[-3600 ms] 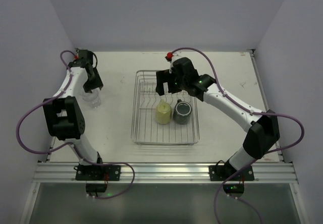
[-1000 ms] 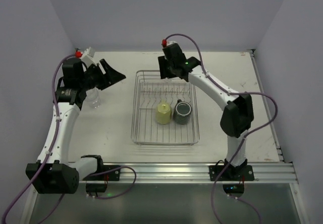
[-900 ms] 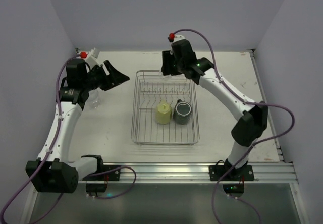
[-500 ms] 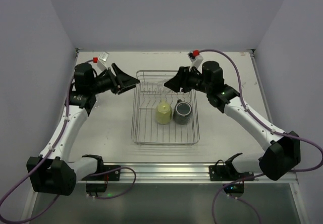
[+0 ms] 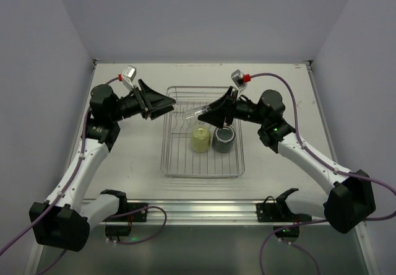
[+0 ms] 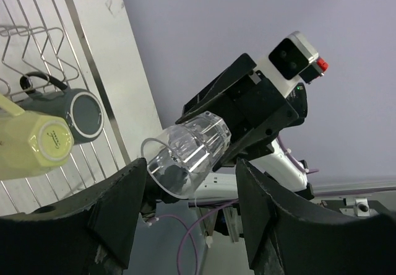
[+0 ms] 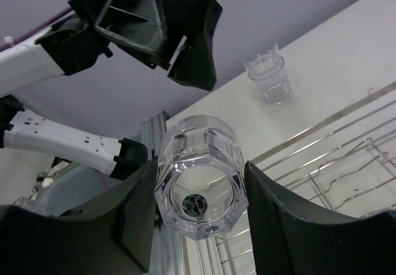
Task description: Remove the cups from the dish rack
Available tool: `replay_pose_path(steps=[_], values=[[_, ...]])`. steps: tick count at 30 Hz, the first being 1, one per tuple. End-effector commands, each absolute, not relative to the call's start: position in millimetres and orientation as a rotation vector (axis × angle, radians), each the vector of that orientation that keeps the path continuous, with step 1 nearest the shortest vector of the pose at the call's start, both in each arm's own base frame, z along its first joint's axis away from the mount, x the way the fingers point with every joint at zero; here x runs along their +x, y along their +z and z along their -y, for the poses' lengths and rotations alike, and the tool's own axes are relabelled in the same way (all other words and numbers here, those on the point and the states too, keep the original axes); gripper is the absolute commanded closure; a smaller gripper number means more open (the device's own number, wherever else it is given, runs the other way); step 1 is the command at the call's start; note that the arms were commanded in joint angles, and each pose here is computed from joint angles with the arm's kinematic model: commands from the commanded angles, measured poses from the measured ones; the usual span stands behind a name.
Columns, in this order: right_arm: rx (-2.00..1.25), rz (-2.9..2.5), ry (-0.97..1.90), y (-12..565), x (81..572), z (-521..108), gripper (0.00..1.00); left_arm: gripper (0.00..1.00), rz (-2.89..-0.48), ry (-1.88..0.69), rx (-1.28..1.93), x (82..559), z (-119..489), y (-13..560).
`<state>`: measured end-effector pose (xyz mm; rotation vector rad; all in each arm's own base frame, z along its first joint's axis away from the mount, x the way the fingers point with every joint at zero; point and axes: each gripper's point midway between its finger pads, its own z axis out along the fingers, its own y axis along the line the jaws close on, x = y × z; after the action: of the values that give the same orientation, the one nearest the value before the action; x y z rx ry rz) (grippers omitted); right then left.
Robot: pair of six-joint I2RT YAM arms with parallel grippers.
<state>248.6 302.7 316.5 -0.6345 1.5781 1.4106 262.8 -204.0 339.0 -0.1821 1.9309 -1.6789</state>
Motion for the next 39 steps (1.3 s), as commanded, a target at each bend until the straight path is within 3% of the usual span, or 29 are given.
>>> replay_pose_path(steps=[1, 21, 39], values=[[-0.74, -1.405, 1.463, 347, 232, -307, 1.0, 0.36, -1.96, -1.775, -0.162, 245, 214, 343], [-0.791, -1.362, 1.51, 355, 238, -331, 1.0, 0.34, -1.962, -1.915, -0.069, 229, 249, 351], [-0.653, -1.448, 1.345, 341, 238, -304, 1.0, 0.34, -1.957, -1.772, -0.076, 243, 245, 360]])
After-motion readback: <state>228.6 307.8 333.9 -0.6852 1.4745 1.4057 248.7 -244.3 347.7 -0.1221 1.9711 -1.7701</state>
